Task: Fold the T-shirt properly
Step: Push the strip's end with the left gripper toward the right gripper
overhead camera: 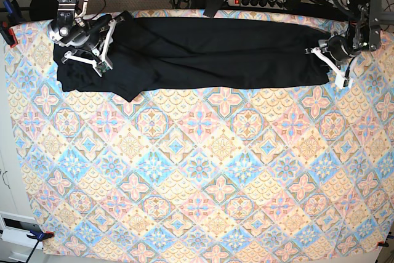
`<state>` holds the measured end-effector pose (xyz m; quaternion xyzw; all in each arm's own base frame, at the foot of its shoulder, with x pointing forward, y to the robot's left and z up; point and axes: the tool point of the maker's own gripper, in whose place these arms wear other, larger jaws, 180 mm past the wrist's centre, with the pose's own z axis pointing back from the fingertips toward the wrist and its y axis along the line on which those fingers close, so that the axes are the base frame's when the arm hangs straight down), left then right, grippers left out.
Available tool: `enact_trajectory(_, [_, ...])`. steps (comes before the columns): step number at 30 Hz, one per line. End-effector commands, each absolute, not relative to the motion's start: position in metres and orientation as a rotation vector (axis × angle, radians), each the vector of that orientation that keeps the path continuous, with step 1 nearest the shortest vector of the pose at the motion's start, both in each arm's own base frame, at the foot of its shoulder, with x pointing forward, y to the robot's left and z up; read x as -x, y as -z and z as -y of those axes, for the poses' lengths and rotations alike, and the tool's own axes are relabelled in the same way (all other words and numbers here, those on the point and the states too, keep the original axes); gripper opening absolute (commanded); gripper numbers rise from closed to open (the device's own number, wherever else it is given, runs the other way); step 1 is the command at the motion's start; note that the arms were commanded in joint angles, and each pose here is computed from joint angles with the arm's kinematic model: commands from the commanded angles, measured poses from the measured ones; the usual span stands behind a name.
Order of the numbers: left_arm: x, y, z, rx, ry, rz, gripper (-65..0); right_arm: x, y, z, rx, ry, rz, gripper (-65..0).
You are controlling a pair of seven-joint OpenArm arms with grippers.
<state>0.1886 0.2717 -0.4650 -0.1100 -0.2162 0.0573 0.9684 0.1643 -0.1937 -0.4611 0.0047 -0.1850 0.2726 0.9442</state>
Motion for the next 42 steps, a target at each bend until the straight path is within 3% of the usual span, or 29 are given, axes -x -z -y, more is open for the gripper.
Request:
enact_trajectory(1, [-0.196,0.455,-0.280,0.221,-0.123,0.467,-65.0,-0.172,0.454,0.195,-0.001,-0.563,0.409,-53.3])
enact_trajectory(9, [-0.218,0.408,-0.361,0.092,-0.292,0.641,-65.0,-0.182,0.439,0.190,0.008,-0.581,0.463,-53.2])
enact_trajectory(15, [-0.234,0.381,-0.396,-0.001,-0.306,0.715,-65.0,-0.201,0.409,0.152,-0.011,-0.691,0.574,-53.1])
enact_trajectory(21, [-0.236,0.369,-0.410,-0.043,-0.309,0.738,-65.0,-0.205,0.400,0.150,-0.002,-0.700,0.600,-53.1])
enact_trajectory(24, [-0.241,0.363,-0.392,-0.033,-0.252,0.757,-65.0,-0.205,0.400,0.151,0.001,-0.699,0.600,-53.2])
enact_trajectory(29, [-0.237,0.360,-0.315,0.069,-0.104,0.747,-65.0,-0.207,0.398,0.168,0.034,-0.663,0.600,-53.2])
enact_trajectory(42, [-0.224,0.374,-0.216,0.293,-0.166,0.688,-65.0,-0.211,0.388,0.190,0.031,-0.561,0.639,-53.2])
